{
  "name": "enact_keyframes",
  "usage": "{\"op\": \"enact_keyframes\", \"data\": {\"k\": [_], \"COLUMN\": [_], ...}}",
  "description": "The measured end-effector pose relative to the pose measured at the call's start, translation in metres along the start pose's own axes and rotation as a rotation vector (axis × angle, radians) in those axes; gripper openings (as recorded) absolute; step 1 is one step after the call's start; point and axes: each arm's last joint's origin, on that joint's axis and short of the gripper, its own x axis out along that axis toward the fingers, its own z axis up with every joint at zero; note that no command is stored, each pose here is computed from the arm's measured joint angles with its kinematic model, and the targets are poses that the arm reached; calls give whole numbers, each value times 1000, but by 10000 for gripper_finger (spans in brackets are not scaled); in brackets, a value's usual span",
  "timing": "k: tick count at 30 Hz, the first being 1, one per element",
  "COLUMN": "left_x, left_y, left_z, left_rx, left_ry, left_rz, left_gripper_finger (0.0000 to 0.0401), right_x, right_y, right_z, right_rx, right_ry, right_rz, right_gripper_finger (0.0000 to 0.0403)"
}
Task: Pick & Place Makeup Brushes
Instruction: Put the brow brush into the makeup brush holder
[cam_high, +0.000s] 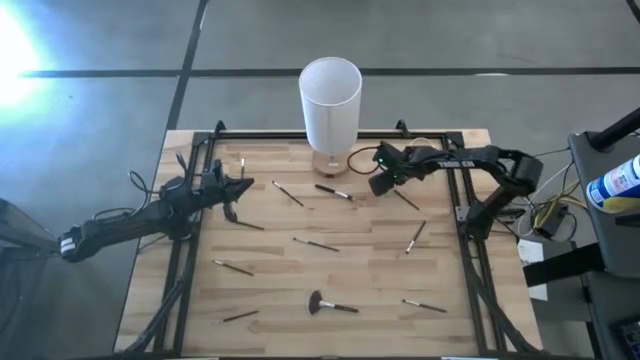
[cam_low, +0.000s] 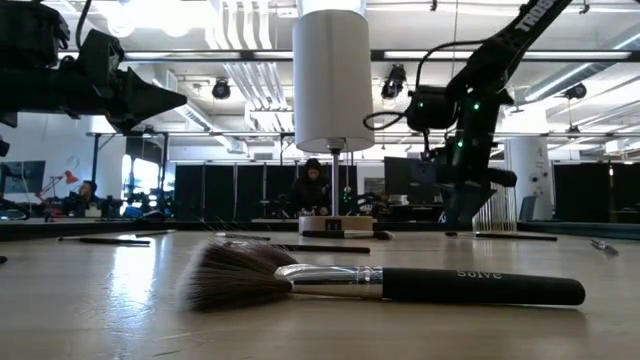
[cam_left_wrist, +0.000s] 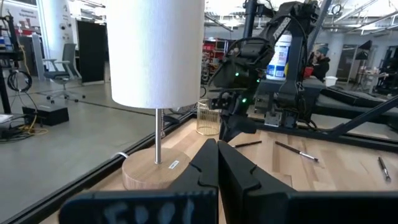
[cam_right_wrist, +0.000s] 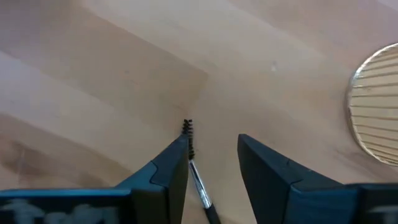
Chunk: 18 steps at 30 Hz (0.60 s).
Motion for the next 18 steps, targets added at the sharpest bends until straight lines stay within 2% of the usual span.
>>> {"op": "enact_keyframes", "data": {"k": [11, 18], "left_x": [0, 0], "left_y": [0, 0], "left_z": [0, -1], "left_rx": [-3, -3], "left_ry": [5, 9], "left_rz": [1, 1], "left_gripper_finger": [0, 0], "right_x": [17, 18], "right_y": [6, 7], "right_z": [3, 3], "right_rx": [-22, -11], "right_ry": [57, 60], "right_rz": [34, 40], "right_gripper_finger": [96, 51]}}
